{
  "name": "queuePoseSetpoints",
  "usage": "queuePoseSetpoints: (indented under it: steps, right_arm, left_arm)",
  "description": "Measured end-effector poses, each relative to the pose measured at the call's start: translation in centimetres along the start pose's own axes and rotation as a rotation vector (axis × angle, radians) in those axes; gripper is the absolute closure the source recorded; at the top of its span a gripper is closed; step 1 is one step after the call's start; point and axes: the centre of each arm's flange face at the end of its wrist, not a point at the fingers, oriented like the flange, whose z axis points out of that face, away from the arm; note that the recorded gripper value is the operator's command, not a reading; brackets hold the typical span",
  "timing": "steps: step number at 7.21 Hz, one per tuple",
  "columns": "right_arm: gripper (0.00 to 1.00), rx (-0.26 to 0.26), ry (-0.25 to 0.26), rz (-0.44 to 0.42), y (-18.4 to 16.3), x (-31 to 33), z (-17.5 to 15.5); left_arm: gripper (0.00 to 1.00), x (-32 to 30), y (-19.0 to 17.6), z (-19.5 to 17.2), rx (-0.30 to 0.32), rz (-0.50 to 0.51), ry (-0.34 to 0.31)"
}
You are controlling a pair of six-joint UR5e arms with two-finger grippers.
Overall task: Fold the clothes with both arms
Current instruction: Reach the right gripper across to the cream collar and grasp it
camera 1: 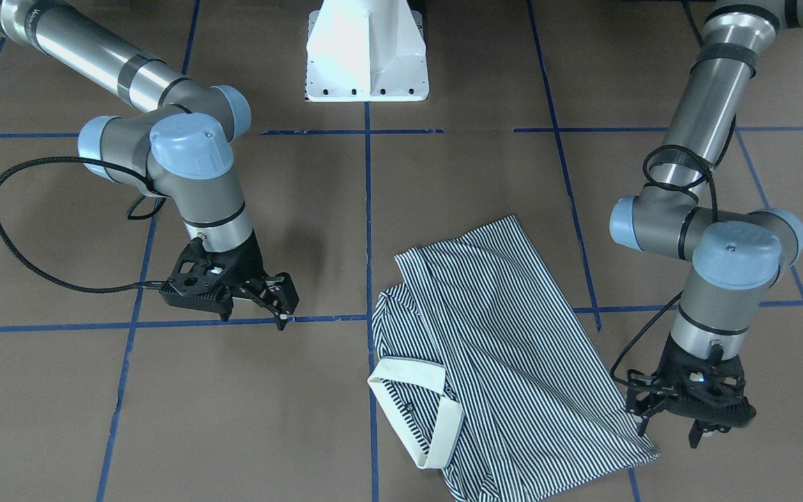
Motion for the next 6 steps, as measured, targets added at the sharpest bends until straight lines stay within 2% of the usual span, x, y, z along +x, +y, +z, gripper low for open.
queuePoseSetpoints:
  steps: [3,4,6]
  right_arm:
    - [0.12,0.08,0.003,0.19,1.0,-10.8,2.6]
    - [0.12,0.108,0.007,0.226,2.1,-12.8,4.1]
    - [0.12,0.137,0.001,0.245,3.6,-15.0,6.3]
  left_arm:
    - [0.0,-0.4,1.0,-0.9,0.003,0.001,0.02]
    - [0.0,-0.4,1.1,-0.9,0.002,-0.001,0.02]
    - [0.0,-0.6,1.4,-0.8,-0.002,-0.006,0.018]
